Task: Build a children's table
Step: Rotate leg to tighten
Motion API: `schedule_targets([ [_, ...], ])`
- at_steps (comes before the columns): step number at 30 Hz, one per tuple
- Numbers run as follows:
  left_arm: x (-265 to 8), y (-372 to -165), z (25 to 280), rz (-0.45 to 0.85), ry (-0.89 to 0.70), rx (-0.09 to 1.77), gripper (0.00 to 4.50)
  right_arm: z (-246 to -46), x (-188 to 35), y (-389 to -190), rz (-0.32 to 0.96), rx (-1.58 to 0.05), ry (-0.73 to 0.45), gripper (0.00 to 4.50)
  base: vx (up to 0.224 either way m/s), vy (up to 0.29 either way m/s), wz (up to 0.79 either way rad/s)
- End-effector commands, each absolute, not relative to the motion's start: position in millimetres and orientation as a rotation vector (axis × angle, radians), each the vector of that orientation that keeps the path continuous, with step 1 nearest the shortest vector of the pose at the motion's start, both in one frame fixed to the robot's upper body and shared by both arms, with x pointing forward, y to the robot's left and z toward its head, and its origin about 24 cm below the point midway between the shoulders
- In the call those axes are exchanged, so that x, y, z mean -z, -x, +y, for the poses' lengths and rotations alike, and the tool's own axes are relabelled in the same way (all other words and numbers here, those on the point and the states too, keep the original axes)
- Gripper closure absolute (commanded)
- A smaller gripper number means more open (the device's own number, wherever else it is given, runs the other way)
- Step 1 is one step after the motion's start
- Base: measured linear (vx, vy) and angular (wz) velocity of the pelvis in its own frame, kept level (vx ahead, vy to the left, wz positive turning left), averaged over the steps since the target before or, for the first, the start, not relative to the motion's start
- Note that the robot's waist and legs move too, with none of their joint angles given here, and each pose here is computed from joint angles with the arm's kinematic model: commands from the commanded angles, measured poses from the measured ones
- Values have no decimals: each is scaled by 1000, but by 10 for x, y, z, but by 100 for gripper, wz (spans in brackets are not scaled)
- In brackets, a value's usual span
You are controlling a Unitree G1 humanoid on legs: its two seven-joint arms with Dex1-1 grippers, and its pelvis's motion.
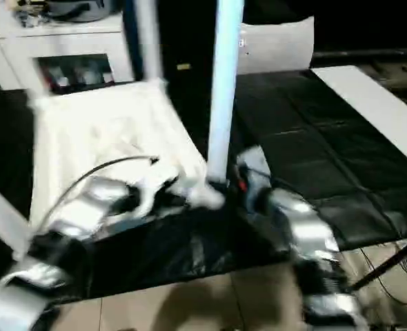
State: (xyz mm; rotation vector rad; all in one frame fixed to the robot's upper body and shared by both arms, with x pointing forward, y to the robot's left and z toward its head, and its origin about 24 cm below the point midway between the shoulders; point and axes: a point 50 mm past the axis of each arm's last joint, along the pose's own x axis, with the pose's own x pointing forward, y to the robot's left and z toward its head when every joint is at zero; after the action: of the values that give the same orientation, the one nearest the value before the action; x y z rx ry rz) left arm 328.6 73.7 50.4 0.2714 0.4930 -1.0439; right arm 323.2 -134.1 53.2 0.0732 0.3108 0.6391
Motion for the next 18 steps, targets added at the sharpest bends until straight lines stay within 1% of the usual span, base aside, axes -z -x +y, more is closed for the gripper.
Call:
schedule_targets([
  [1, -810, -3321, 228, 311, -205, 1078, 450, -881, -440, -3256, 365, -639, -157, 254, 0, 0, 0],
  [2, -810, -3321, 228, 311, -205, 1078, 450, -881, -440, -3256, 365, -639, -157, 254, 0, 0, 0],
  [3, -817, -3326, 195, 301, -205, 1050, 450, -881, -460, -3289, 338, -596, -171, 199, 0, 0, 0],
  [4, -818, -3322, 190, 299, -204, 1049, 450, -884, -475, -3295, 321, -596, -165, 185, 0, 0, 0],
  [7, -804, -3293, 212, 312, -217, 1075, 450, -947, -516, -3301, 275, -594, -118, 178, 0, 0, 0],
  [8, -795, -3290, 237, 315, -229, 1081, 450, -976, -528, -3298, 265, -599, -117, 148, 0, 0, 0],
  [9, -782, -3290, 276, 318, -240, 1083, 450, -1020, -547, -3294, 245, -610, -106, 148, 0, 0, 0],
  [11, -772, -3291, 311, 318, -249, 1089, 450, -1070, -561, -3288, 228, -626, -85, 127, 0, 0, 0],
  [12, -770, -3292, 315, 315, -253, 1090, 450, -1081, -560, -3290, 226, -626, -79, 127, 0, 0, 0],
  [13, -760, -3288, 341, 319, -263, 1095, 450, -1122, -567, -3280, 215, -648, -60, 100, 0, 0, 0],
  [15, -748, -3268, 392, 315, -290, 1127, 450, -1218, -568, -3256, 206, -697, -27, 94, 0, 0, 0],
  [16, -732, -3233, 464, 322, -303, 1175, 450, -1355, -608, -3215, 187, -775, -19, 87, 0, 0, 0],
  [17, -732, -3233, 464, 322, -303, 1175, 450, -1355, -608, -3215, 187, -775, -19, 87, 0, 0, 0],
  [18, -725, -3208, 493, 320, -314, 1209, 450, -1410, -629, -3192, 181, -812, -16, 69, 0, 0, 0],
])
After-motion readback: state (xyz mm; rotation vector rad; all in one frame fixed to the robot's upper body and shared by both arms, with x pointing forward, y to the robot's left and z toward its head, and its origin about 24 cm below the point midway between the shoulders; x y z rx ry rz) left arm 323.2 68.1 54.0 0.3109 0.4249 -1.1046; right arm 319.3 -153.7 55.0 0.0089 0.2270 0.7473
